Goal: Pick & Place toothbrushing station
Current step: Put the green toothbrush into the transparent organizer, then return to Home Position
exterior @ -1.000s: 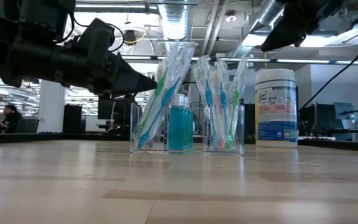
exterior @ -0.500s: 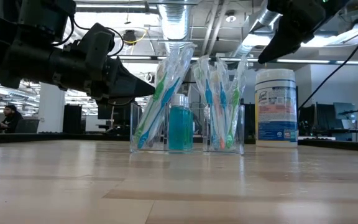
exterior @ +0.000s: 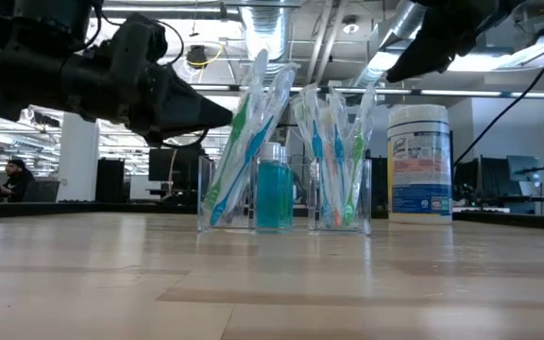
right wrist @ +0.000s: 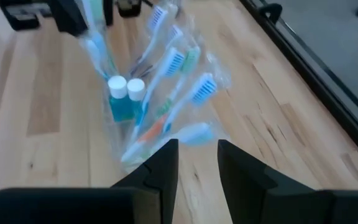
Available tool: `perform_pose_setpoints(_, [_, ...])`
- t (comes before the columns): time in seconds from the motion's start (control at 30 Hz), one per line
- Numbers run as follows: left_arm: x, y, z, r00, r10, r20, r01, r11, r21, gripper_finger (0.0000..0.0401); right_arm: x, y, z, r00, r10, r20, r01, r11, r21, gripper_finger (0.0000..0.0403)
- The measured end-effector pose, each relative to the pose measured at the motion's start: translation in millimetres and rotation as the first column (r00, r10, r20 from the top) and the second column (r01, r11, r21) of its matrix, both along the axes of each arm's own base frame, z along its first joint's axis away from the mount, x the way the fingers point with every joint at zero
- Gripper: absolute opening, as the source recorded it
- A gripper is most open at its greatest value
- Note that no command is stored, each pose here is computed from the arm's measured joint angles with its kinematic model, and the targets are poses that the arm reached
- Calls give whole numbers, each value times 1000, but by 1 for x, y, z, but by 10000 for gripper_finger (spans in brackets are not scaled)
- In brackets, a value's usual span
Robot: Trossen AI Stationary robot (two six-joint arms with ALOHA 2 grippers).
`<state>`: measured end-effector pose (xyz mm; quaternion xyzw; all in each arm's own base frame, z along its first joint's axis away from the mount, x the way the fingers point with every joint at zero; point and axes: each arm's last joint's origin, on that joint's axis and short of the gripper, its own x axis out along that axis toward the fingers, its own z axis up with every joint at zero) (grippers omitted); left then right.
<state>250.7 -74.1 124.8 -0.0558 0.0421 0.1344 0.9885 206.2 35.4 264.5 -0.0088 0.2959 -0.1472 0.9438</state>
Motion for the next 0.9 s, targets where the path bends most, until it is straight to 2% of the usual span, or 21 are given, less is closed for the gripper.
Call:
perform_pose_setpoints(0.13, [-2, 1, -10, 996, 15, -89, -17, 999, -27, 43, 0, 2, 1, 1000, 17, 9, -17, 1000, -6, 103])
perform_pose_setpoints(0.33, [-2, 3, -10, 995, 53, -80, -56, 997, -45, 57, 0, 2, 1, 1000, 18, 8, -18, 1000, -8, 103])
perform_pose_setpoints(0.67, [-2, 2, -2, 998, 50, -45, -52, 998, -31, 78, 0, 4, 1, 1000, 20, 11, -20, 1000, -2, 103])
perform_pose_setpoints(0.9, [-27, 2, 15, 1000, 7, 0, -7, 1000, -13, 78, -6, 18, -15, 983, 106, 152, -108, 994, 3, 103])
